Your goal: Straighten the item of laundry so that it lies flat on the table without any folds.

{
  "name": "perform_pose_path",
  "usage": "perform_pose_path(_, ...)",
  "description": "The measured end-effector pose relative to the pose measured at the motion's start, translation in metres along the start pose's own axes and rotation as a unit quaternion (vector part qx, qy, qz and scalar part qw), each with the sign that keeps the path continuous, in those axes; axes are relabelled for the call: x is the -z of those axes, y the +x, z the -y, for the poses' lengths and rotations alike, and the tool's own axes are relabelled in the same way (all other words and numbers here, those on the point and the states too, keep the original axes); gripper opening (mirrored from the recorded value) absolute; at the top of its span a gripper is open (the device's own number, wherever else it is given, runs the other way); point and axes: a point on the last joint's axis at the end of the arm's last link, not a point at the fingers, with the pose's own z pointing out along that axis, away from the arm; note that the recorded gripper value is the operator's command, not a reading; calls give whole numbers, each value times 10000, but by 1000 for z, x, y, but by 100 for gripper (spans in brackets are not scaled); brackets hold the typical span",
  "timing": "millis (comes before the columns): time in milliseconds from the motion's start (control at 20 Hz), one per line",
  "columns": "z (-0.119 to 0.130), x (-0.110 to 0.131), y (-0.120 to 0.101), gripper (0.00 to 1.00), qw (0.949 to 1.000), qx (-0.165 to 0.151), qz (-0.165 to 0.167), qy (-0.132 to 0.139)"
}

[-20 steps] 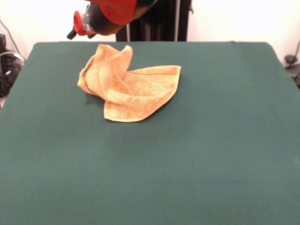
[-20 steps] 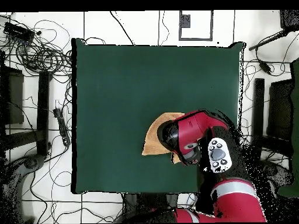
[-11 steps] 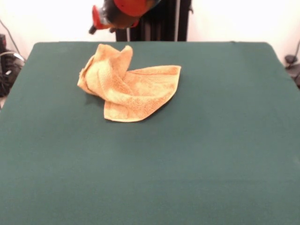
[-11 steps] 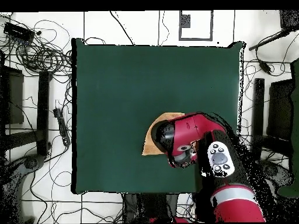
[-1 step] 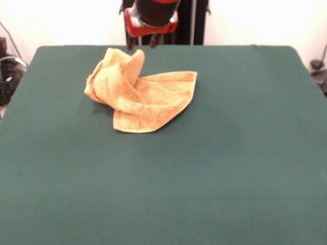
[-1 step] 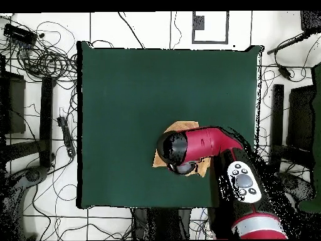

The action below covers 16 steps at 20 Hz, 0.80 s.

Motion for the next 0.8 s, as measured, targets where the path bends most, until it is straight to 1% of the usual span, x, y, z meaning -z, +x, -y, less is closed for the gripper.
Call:
perform_pose_path(100,-2,5,-7,100,9995,-43,326,-11)
perform_pose_path(150,-2,9,-14,100,9982,-98,586,-23)
perform_pose_path(300,-2,15,-19,100,9964,-155,835,-22)
perform_pose_path(350,-1,20,-24,100,9948,-185,1004,-4)
perform_pose_path(800,-1,22,-32,100,9918,-233,1256,-12)
